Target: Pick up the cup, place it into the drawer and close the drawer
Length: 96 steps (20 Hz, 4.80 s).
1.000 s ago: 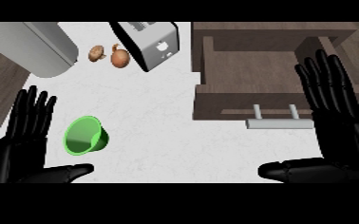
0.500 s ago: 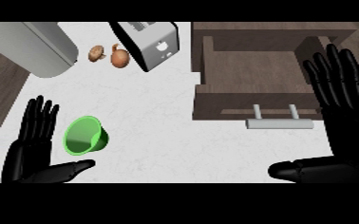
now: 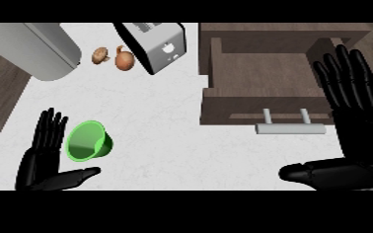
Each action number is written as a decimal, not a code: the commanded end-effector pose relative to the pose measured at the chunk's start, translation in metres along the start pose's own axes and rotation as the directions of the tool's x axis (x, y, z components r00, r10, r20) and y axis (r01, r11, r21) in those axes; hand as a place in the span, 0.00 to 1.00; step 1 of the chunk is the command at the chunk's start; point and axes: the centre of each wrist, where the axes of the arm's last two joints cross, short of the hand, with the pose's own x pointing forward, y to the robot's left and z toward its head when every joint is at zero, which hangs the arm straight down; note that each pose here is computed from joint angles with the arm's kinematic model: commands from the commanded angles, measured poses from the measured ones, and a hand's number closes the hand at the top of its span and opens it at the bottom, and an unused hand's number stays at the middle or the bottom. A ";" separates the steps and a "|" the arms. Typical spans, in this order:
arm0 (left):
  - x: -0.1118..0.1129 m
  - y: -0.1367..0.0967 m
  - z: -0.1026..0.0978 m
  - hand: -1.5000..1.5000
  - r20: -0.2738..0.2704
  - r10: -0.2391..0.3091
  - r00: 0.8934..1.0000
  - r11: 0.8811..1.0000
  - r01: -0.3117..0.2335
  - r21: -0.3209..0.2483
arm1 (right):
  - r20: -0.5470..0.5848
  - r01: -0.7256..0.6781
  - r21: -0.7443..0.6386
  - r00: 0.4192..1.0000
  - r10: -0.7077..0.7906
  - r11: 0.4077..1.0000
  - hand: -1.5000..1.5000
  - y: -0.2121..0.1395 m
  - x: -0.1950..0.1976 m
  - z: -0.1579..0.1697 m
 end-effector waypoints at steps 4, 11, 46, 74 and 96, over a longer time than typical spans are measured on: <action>-0.026 0.011 0.004 0.00 -0.024 0.023 0.999 0.999 -0.023 0.025 | -0.009 -0.002 -0.008 1.000 0.001 1.000 0.00 0.013 -0.006 -0.004; -0.065 0.006 -0.005 0.00 -0.017 0.017 1.000 0.999 -0.016 0.051 | -0.018 0.005 0.003 1.000 -0.005 1.000 0.00 -0.004 -0.021 -0.001; -0.101 0.017 -0.020 0.00 -0.038 0.259 0.965 0.964 -0.260 -0.053 | -0.012 0.011 0.002 1.000 -0.011 1.000 0.00 0.000 0.004 0.005; -0.075 -0.035 -0.052 1.00 0.283 0.281 0.917 0.958 -0.252 -0.134 | -0.005 -0.001 -0.011 1.000 0.001 1.000 0.00 -0.013 0.015 0.000; 0.129 -0.184 -0.145 1.00 0.296 0.347 0.890 0.900 -0.226 -0.372 | -0.029 -0.017 -0.006 0.999 0.017 1.000 0.00 -0.002 -0.002 -0.004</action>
